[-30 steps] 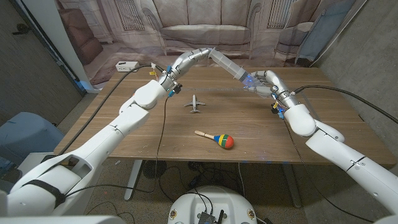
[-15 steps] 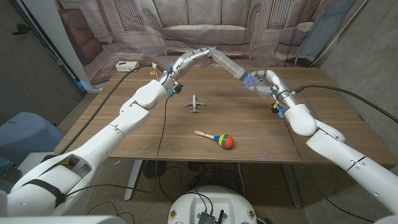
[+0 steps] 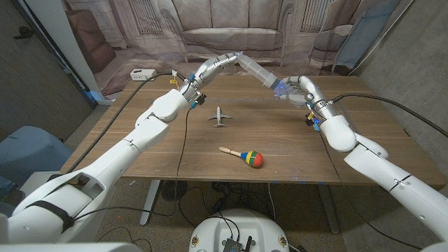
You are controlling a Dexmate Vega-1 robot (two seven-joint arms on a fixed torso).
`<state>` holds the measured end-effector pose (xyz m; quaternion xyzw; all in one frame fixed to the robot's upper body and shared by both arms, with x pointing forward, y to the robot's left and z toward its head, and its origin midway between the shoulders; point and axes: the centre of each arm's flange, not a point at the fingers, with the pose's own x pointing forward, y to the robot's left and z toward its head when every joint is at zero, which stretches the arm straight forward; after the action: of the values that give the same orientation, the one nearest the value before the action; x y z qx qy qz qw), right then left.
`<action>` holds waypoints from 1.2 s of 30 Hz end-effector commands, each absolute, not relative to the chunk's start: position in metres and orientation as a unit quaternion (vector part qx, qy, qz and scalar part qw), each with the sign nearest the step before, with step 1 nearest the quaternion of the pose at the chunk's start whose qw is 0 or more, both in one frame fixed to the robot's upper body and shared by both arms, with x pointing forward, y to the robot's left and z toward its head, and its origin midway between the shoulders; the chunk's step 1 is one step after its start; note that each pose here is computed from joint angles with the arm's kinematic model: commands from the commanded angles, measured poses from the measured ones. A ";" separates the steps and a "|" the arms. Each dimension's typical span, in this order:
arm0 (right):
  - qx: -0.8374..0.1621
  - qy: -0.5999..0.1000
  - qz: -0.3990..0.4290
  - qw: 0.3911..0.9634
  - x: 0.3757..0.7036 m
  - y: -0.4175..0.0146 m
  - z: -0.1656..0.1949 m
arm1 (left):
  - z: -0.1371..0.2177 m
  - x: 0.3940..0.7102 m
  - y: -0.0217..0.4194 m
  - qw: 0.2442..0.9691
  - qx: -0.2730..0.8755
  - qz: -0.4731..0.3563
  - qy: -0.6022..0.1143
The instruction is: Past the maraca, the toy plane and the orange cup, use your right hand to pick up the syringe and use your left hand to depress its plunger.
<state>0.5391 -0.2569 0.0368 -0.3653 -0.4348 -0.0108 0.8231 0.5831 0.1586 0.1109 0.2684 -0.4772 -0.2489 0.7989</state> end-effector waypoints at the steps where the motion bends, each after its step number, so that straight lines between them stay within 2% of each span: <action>1: -0.364 -0.440 -0.009 0.821 0.540 -0.253 0.038 | 0.110 0.584 0.149 0.793 0.273 -0.267 -0.475; 36: -0.366 -0.444 -0.003 0.818 0.535 -0.250 0.040 | 0.099 0.580 0.132 0.789 0.268 -0.295 -0.467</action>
<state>0.5383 -0.2506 0.0392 -0.3647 -0.4422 -0.0051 0.8194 0.5812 0.1378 0.1026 0.2690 -0.4710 -0.2856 0.7901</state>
